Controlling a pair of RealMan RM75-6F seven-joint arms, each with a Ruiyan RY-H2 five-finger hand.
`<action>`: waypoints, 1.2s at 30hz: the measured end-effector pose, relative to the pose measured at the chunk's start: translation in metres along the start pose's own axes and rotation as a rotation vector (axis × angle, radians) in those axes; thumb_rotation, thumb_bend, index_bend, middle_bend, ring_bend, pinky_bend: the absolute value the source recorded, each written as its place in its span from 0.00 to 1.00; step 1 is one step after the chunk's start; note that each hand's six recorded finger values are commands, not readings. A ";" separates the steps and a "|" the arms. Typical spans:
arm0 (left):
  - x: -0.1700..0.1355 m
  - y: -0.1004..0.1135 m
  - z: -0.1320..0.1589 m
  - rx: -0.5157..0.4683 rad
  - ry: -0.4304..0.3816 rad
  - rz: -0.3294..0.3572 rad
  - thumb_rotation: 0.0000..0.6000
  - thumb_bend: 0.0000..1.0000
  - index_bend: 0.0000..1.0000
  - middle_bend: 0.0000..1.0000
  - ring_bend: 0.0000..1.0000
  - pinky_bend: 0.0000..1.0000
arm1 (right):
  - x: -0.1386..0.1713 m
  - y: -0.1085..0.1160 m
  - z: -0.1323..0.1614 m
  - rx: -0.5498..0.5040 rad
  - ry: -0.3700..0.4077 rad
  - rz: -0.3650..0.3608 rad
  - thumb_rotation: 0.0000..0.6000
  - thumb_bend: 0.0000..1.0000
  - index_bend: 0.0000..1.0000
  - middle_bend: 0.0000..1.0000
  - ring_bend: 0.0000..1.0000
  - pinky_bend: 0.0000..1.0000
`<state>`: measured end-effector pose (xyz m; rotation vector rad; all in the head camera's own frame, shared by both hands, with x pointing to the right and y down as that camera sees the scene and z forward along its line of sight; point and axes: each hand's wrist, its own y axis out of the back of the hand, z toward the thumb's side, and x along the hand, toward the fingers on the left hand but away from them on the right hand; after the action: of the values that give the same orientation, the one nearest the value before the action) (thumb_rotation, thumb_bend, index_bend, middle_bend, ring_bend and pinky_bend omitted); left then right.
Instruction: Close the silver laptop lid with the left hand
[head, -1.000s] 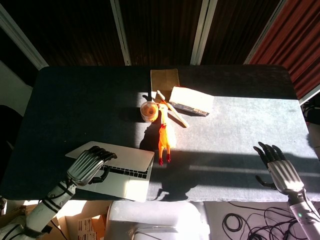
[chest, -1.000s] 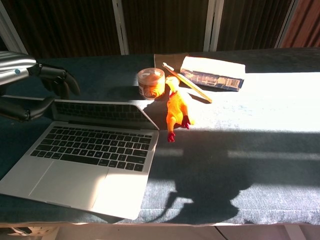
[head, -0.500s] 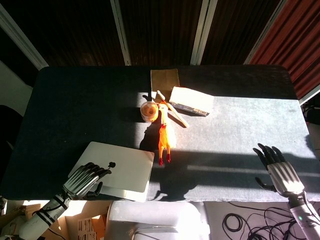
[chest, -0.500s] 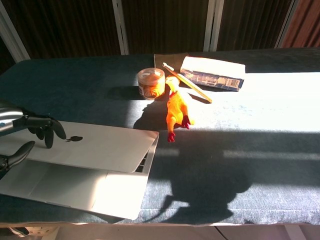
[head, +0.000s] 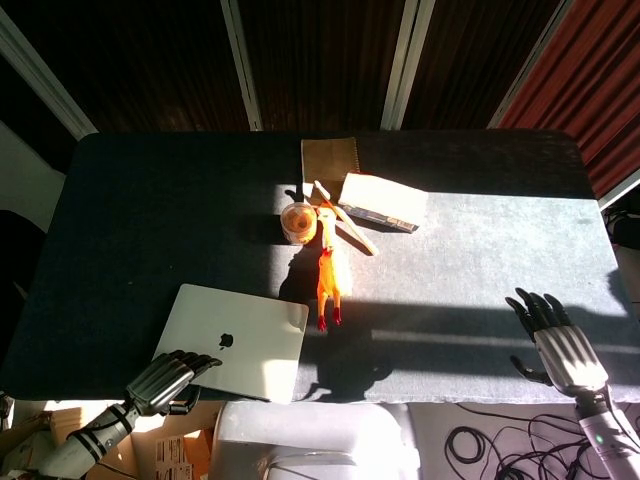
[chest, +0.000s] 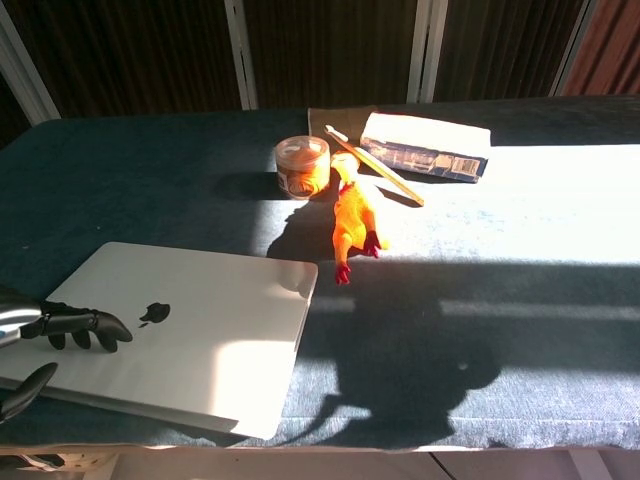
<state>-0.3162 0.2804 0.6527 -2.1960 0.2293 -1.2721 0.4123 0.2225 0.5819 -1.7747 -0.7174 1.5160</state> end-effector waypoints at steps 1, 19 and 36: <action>0.000 -0.003 0.001 -0.004 -0.004 -0.008 0.56 0.70 0.20 0.24 0.25 0.34 | 0.000 0.000 0.000 0.000 -0.001 0.000 1.00 0.26 0.00 0.00 0.00 0.00; -0.004 0.006 0.004 -0.041 -0.050 0.101 0.61 0.59 0.03 0.24 0.24 0.34 | 0.010 0.008 -0.002 -0.004 -0.008 -0.042 1.00 0.26 0.00 0.00 0.00 0.00; -0.144 0.029 -0.059 -0.115 0.294 0.621 1.00 0.37 0.00 0.00 0.00 0.13 | 0.038 0.010 -0.017 0.010 -0.090 -0.180 1.00 0.26 0.00 0.00 0.00 0.00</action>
<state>-0.4379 0.2940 0.5519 -1.7938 1.0320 -1.2200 0.4356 0.2434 0.5521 -1.5971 -0.8880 1.4821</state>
